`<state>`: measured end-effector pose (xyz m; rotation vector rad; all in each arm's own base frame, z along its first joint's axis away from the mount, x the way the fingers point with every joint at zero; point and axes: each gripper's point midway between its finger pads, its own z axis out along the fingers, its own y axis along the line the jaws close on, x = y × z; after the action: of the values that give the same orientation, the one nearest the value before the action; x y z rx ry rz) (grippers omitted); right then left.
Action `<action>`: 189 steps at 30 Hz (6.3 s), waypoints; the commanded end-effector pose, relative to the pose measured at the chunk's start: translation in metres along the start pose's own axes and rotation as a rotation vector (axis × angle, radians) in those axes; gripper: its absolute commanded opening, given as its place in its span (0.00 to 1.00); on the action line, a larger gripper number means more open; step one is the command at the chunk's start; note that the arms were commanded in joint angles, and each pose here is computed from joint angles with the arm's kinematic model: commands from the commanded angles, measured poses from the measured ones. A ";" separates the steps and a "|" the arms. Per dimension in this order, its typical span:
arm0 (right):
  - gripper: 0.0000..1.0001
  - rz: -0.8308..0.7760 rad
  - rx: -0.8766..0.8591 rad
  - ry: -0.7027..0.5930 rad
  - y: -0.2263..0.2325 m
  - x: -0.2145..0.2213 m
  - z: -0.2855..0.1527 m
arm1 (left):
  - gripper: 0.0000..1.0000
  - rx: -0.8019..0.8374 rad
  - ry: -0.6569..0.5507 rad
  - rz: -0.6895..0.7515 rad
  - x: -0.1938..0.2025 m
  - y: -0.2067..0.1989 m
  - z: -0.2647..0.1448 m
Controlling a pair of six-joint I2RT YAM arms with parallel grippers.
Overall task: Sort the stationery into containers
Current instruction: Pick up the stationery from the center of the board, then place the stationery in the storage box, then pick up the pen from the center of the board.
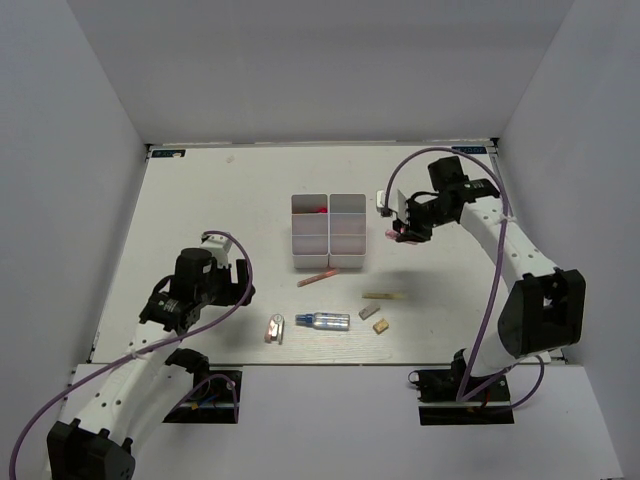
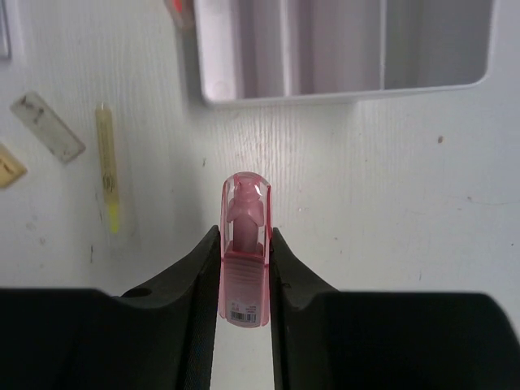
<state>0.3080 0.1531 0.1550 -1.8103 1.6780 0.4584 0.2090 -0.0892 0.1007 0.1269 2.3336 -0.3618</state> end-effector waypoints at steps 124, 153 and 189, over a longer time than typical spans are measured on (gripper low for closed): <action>0.45 0.407 0.217 -0.218 0.052 -0.043 -0.009 | 0.52 0.327 0.269 0.784 0.008 -0.136 0.132; 0.45 0.397 0.212 -0.235 0.054 -0.046 -0.014 | 0.28 0.316 0.387 0.752 0.046 -0.113 0.138; 0.45 0.379 0.214 -0.272 0.059 -0.052 -0.020 | 0.01 0.361 0.224 0.802 -0.021 -0.139 0.046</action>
<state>0.2380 0.1777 0.1785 -1.2209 1.8617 0.6262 0.2196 -0.2318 0.0873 1.3012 2.2491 -0.3691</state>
